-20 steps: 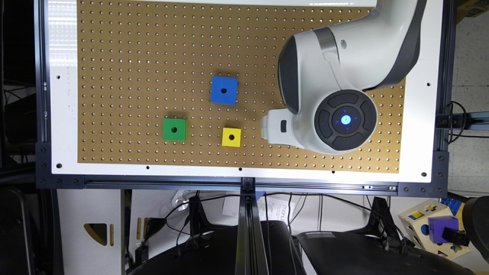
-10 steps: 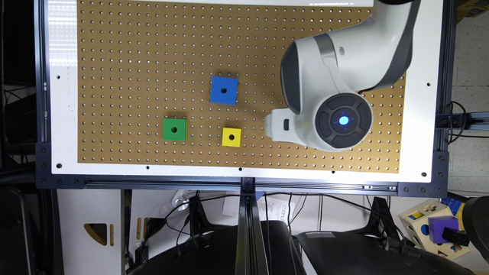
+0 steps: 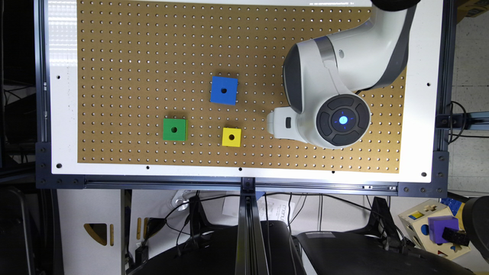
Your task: Pick up pink block.
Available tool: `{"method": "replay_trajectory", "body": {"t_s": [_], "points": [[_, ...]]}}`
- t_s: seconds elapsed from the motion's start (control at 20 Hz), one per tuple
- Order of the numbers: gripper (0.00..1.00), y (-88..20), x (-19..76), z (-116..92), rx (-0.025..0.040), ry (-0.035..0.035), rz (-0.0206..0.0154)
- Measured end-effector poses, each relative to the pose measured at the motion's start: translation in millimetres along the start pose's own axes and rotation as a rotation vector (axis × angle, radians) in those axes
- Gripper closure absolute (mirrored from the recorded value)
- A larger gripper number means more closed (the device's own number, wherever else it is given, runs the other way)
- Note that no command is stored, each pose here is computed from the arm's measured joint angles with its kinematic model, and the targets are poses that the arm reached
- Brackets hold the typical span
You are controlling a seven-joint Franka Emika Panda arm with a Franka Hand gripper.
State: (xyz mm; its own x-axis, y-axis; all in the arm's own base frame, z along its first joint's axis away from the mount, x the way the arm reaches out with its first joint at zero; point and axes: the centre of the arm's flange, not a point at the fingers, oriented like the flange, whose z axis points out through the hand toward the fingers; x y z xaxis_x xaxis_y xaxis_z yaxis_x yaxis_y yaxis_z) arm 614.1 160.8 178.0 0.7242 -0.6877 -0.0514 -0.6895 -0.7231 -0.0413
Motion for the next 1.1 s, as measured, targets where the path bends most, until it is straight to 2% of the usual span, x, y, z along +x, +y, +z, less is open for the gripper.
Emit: {"method": "replay_trajectory", "body": {"t_s": [0.15,0.2,0.5,0.65,0.95,1.1], "points": [[0.00,0.0,0.0,0.0,0.0000,0.0000,0.0001],[1.00,0.2,0.3,-0.2,0.0001,0.0002,0.0003],[1.00,0.2,0.4,-0.2,0.0002,0.0001,0.0002],[1.00,0.9,1.6,-0.3,-0.0006,0.0014,0.0023],[1.00,1.2,2.0,-0.5,-0.0006,0.0020,0.0029],[1.00,0.3,3.7,-9.5,0.0052,0.0086,0.0038]]}}
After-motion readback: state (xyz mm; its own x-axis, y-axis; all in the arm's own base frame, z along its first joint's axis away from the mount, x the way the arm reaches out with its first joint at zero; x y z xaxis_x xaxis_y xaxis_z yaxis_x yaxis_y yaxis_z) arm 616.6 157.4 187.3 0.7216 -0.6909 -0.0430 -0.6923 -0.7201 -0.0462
